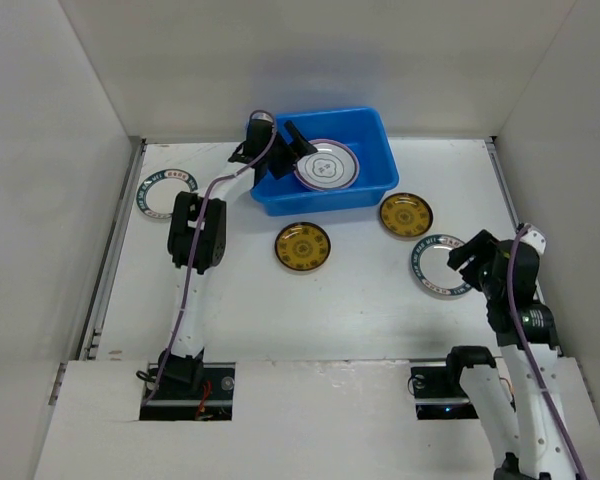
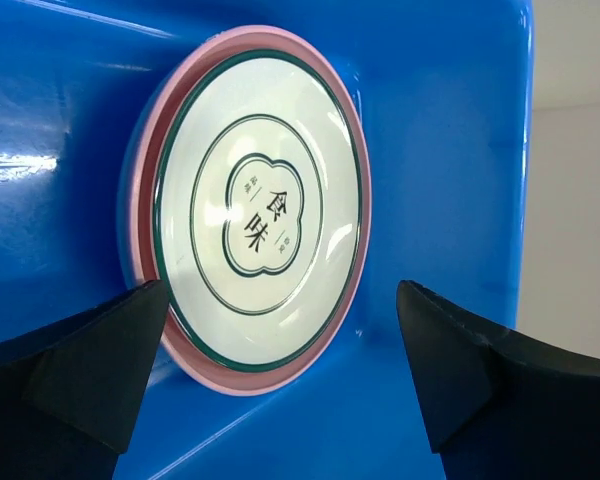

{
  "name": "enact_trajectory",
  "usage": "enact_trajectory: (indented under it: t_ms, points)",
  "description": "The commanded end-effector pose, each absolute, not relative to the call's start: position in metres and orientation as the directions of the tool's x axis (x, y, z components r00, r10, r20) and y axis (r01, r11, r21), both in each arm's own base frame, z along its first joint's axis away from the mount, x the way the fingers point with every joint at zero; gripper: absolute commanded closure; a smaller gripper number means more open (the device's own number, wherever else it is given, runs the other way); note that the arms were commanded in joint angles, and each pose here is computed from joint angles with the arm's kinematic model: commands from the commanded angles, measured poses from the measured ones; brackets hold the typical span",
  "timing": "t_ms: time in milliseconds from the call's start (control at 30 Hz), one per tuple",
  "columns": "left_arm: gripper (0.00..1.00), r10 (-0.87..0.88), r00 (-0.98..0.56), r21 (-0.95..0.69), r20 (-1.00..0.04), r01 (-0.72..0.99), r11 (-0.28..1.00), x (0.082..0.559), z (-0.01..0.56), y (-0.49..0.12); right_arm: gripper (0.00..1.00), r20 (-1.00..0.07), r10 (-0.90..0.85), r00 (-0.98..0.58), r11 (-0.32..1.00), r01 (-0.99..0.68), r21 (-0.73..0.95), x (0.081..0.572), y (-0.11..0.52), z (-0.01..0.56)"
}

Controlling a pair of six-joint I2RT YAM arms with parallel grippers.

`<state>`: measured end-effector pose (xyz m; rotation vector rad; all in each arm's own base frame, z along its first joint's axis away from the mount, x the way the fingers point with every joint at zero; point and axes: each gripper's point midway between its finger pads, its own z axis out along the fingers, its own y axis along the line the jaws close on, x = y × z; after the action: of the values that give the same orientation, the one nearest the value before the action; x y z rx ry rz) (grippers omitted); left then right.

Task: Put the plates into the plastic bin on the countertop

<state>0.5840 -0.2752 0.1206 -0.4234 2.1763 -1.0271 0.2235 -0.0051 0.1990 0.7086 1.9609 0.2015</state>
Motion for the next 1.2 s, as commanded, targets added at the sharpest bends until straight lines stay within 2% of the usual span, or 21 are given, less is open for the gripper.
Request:
enact_trajectory:
  t_ms: [0,133,233,367,467,600,933,1167]
  points:
    - [0.00,-0.528,-0.653,-0.773,-0.544,0.145,0.618,0.583,0.198,-0.284,0.27,-0.698,0.617,-0.364,0.774,0.442,0.454,0.218,-0.005,0.182]
    - [0.00,-0.514,-0.626,-0.764,-0.587,0.219,0.607,0.565,0.246,-0.294,0.25,-0.630,0.657,-0.413,0.738,0.524,0.426,0.221,-0.013,0.164]
    - [0.00,-0.503,-0.591,-0.741,-0.631,0.265,0.617,0.549,0.284,-0.294,0.26,-0.526,0.735,-0.427,0.671,0.565,0.479,0.229,-0.008,0.148]
    - [0.00,-0.499,-0.559,-0.713,-0.663,0.266,0.649,0.528,0.308,-0.281,0.27,-0.328,0.866,-0.378,0.497,0.569,0.655,0.240,0.017,0.132]
    - [0.00,-0.501,-0.539,-0.691,-0.677,0.232,0.685,0.508,0.305,-0.263,0.28,-0.224,0.926,-0.305,0.370,0.606,0.704,0.239,0.025,0.118]
    - [0.00,-0.491,-0.543,-0.666,-0.681,0.181,0.724,0.483,0.287,-0.245,0.29,-0.177,0.965,-0.193,0.262,0.659,0.705,0.232,0.019,0.103]
    - [0.00,-0.547,-0.532,-0.672,-0.647,0.059,0.738,0.426,0.263,-0.202,0.31,-0.016,1.000,-0.023,0.027,0.746,0.666,0.219,0.017,0.058]
    - [0.00,-0.574,-0.511,-0.672,-0.639,0.010,0.740,0.392,0.255,-0.176,0.32,-0.018,0.996,0.090,-0.056,0.752,0.656,0.219,0.004,0.048]
